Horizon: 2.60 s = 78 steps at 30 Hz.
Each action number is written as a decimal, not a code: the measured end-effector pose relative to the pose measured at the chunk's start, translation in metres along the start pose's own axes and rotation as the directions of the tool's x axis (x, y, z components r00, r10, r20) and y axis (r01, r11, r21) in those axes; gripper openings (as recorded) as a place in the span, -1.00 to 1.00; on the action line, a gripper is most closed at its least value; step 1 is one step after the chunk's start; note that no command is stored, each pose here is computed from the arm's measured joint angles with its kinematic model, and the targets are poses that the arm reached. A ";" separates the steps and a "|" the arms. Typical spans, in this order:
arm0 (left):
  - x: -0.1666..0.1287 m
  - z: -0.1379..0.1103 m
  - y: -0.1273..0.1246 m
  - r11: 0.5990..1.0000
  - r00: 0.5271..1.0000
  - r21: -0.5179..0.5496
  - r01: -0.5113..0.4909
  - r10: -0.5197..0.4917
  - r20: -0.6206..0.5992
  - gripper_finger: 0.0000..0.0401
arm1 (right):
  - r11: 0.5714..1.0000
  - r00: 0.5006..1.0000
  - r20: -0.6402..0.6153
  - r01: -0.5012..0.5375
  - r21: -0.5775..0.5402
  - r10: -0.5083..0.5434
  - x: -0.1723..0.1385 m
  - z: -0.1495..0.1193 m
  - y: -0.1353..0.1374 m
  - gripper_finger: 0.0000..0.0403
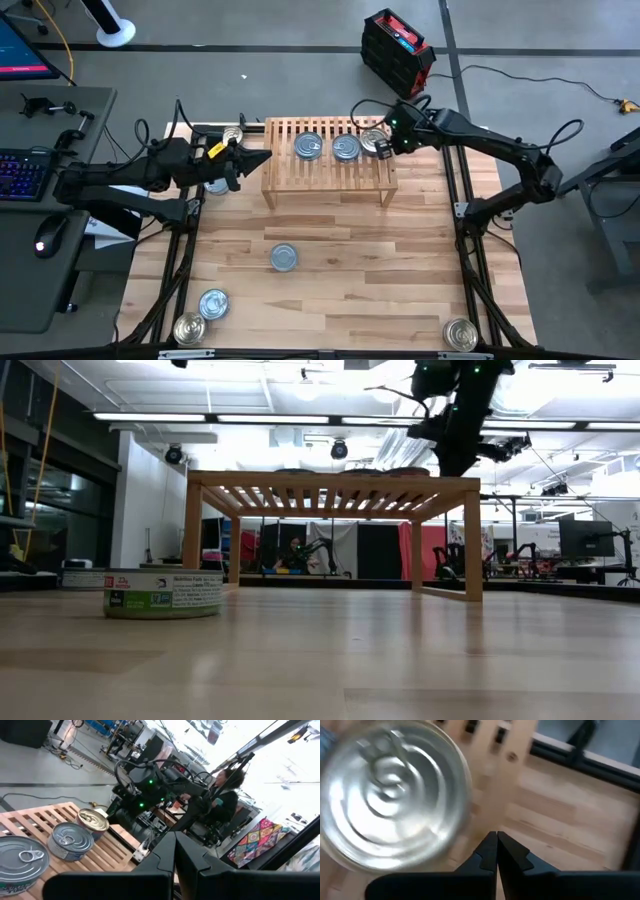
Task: Stack canned seafood by type on shelf
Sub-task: Adjust the pink tuna can on the shelf, then stack the pink tuna can on the other pink tuna can on the shelf
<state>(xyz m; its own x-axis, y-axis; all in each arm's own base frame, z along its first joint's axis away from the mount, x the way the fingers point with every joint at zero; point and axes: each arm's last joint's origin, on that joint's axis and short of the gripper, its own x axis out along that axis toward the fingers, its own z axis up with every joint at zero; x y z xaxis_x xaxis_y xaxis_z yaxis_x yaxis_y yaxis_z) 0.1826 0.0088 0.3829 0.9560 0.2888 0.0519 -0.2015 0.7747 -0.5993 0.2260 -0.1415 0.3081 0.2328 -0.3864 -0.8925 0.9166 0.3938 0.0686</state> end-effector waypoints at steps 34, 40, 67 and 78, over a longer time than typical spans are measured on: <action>-0.017 -0.139 -0.021 0.916 0.846 -0.099 0.388 -0.397 -0.355 -1.00 | 0.833 0.793 -0.265 -0.547 0.083 0.548 -0.073 -0.232 0.067 -1.00; -0.016 -0.136 -0.015 0.941 0.887 -0.105 0.322 -0.339 -0.315 -1.00 | 0.770 0.682 -0.374 -0.613 0.176 0.628 -0.067 -0.282 0.066 -1.00; 0.033 -0.176 -0.054 0.971 0.957 -0.209 0.118 -0.167 -0.237 -1.00 | 0.907 0.472 -0.869 -0.416 -0.070 0.150 -0.057 -0.409 0.035 -1.00; 0.032 -0.177 -0.061 0.971 0.949 -0.187 0.150 -0.194 -0.247 -1.00 | 0.962 0.504 -0.862 -0.255 -0.092 0.052 -0.028 -0.415 0.049 -1.00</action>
<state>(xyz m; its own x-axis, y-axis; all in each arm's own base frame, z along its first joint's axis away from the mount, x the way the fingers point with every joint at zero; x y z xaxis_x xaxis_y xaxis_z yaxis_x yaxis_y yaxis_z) 0.2635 -0.1284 0.2801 0.9994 -0.0149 -0.0314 -0.0124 0.6906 -0.7231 0.1292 0.2345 0.1509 -0.1157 0.5449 -0.8305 0.7930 0.5541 0.2532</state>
